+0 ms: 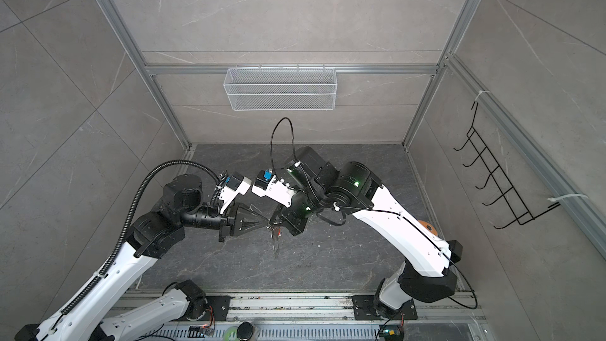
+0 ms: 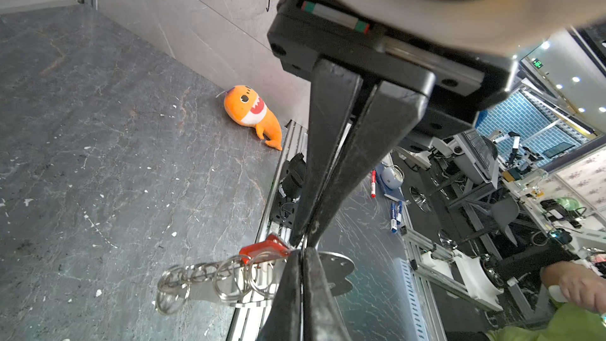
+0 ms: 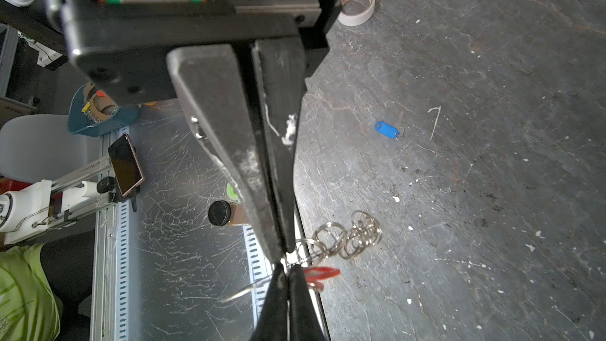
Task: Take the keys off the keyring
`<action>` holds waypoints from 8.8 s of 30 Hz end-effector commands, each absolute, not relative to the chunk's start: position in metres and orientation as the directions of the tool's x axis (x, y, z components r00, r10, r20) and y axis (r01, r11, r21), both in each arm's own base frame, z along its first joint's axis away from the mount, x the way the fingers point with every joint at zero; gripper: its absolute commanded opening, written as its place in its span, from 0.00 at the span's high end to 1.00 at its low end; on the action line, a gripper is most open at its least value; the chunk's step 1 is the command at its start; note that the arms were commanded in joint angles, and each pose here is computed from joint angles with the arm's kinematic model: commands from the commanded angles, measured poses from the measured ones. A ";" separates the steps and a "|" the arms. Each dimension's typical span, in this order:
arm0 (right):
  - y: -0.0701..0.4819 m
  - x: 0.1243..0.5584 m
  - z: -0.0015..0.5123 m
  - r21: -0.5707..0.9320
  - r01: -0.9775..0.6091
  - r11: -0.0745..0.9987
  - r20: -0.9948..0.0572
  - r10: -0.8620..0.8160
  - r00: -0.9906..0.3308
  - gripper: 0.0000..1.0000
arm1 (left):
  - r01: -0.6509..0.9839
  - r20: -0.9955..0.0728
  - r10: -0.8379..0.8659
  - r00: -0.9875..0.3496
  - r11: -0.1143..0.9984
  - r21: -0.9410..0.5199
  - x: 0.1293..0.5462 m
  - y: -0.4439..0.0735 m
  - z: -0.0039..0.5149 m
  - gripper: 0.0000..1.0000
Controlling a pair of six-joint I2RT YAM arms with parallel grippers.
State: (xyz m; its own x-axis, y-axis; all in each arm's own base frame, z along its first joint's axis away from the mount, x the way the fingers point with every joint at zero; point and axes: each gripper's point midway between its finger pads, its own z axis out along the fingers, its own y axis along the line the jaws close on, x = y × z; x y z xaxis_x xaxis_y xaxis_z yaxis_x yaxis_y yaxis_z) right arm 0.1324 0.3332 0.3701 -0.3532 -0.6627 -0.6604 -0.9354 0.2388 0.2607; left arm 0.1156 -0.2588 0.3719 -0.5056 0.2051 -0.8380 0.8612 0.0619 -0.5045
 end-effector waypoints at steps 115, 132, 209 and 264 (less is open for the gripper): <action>0.348 0.098 0.393 -0.093 -0.976 0.196 -0.944 -0.329 0.024 0.50 | 0.936 -0.949 -0.302 -0.090 0.301 -0.185 0.143 -0.217 0.423 1.00; 0.330 0.121 0.415 -0.104 -0.926 0.363 -0.976 -0.215 0.025 0.56 | 0.992 -0.958 -0.282 -0.056 0.094 -0.086 0.097 -0.221 0.439 1.00; 0.340 0.111 0.399 0.213 -0.973 0.084 -0.880 -0.417 -0.229 1.00 | 0.948 -0.948 0.048 -0.316 0.056 -0.313 0.088 -0.231 0.413 0.67; 0.338 0.124 0.417 0.079 -0.989 0.126 -0.971 -0.214 -0.105 0.53 | 0.938 -0.941 -0.031 -0.336 0.084 -0.338 0.103 -0.235 0.425 1.00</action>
State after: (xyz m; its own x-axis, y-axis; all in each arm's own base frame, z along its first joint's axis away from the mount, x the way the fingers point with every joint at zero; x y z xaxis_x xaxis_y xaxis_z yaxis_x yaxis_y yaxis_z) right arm 0.1308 0.3365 0.3935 -0.1506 -0.2967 -0.9430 -0.9799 0.1713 0.1026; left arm 0.1049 -0.2354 0.4086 -0.3787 0.0118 -0.9255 0.9202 0.1122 -0.3751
